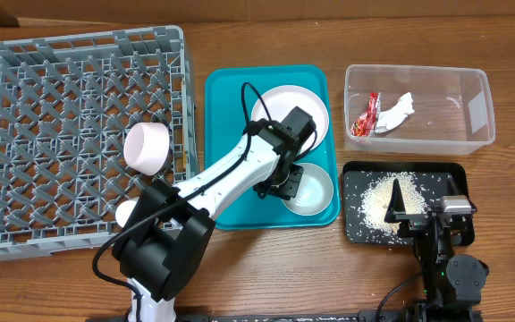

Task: Sort waste into correct bins and load items into the dishwasher
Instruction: 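Reach the left gripper to the small white bowl and grasp its rim, then carry the small white bowl into the rack and release it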

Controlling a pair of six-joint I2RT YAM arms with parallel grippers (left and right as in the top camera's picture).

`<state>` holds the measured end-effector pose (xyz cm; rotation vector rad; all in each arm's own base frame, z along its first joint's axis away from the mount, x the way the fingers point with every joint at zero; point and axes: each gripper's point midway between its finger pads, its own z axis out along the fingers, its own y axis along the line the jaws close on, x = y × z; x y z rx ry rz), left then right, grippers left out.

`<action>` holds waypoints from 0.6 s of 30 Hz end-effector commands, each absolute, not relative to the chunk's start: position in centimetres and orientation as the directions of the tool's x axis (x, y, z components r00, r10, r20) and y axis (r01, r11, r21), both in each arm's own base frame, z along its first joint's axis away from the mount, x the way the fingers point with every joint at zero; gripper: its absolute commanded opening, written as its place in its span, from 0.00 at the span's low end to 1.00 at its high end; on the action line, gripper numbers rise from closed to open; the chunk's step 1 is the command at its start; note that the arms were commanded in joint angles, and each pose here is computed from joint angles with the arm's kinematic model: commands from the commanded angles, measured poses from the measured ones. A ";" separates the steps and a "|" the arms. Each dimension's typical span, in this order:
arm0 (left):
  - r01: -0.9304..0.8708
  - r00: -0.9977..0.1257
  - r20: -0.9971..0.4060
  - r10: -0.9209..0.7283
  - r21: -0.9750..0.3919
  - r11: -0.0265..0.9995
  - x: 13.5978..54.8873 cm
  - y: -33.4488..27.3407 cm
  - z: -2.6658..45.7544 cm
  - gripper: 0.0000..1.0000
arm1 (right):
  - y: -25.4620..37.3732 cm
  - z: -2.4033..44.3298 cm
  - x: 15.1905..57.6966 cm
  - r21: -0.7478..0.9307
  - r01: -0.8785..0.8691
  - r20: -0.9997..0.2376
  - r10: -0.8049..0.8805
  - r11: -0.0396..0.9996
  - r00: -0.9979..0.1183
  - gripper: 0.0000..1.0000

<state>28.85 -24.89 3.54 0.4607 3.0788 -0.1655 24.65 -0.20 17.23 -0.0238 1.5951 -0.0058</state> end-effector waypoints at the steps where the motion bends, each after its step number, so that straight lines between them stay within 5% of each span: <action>1: 0.265 -0.964 -0.029 0.264 -0.106 0.958 28.7 -24.5 2.4 0.20 | -0.5 17.1 24.6 -0.024 0.002 -1.000 -0.024 1.000 -0.020 1.00; 4: 0.266 -0.964 -0.034 0.263 -0.106 0.958 28.9 -24.5 2.6 0.04 | -0.5 17.1 24.6 -0.023 0.002 -1.000 -0.023 1.000 -0.020 1.00; 9: 0.258 -0.964 -0.059 0.258 -0.005 0.966 30.0 -23.0 4.9 0.04 | -0.5 17.1 24.6 -0.023 0.002 -1.000 -0.023 1.000 -0.020 1.00; 18: -0.131 -0.963 -0.268 0.031 0.568 0.813 32.0 -8.3 20.4 0.05 | -0.5 17.1 24.6 -0.023 0.002 -1.000 -0.023 1.000 -0.020 1.00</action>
